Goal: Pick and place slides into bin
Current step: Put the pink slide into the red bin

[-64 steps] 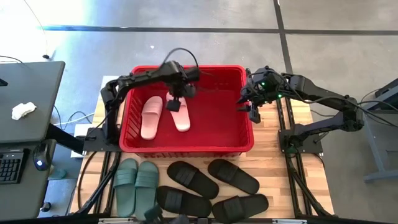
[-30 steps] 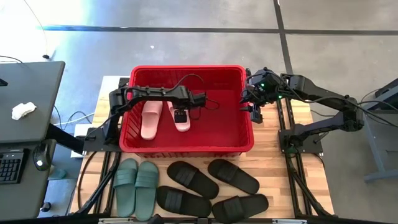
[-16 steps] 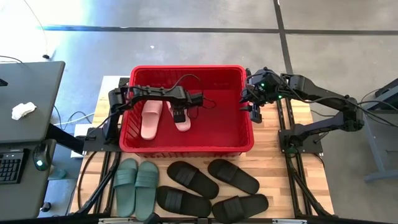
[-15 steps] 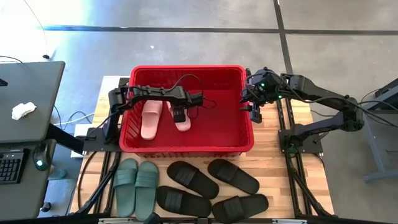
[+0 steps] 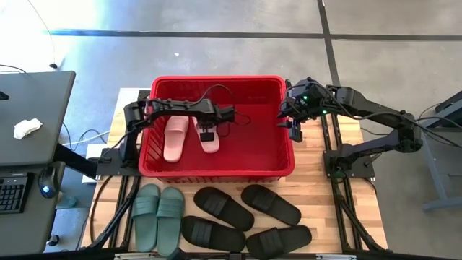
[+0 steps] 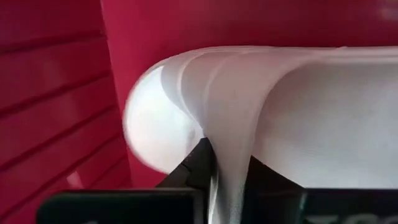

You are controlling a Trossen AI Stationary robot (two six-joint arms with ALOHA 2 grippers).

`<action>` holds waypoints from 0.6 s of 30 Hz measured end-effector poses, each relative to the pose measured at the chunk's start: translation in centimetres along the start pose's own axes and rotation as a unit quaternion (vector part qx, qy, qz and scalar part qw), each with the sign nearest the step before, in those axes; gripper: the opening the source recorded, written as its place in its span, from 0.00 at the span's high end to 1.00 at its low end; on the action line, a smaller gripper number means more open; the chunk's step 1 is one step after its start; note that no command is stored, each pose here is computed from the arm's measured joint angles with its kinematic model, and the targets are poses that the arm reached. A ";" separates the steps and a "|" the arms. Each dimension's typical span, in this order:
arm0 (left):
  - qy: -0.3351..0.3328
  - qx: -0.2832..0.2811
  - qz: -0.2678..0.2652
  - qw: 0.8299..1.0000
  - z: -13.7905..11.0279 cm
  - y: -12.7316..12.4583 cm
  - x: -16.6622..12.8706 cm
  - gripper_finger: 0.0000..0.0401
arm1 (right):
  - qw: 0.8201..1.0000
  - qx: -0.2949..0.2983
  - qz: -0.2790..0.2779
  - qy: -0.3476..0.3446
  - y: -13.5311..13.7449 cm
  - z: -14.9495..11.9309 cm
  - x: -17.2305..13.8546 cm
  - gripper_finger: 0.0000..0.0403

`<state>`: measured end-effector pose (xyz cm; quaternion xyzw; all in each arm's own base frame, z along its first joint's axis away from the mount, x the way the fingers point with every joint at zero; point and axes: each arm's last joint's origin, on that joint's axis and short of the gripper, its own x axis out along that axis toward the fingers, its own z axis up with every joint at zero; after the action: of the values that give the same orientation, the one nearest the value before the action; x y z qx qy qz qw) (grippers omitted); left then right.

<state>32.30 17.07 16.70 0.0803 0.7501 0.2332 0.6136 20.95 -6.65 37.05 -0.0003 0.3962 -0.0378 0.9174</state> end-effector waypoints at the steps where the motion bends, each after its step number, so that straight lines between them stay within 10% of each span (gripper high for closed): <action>1: -0.001 0.003 -0.001 1.000 -0.2 0.0 -0.4 0.95 | 1.000 0.000 -0.002 0.000 0.0 0.0 0.0 0.66; 18: -0.009 0.130 0.059 0.990 -1.7 -1.5 -3.8 0.99 | 1.000 0.009 -0.023 0.003 -0.1 0.0 0.0 0.66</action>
<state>31.87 13.75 19.64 0.2062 0.7623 0.1686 0.5899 20.94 -6.79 37.05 -0.0007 0.3986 -0.0621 0.9150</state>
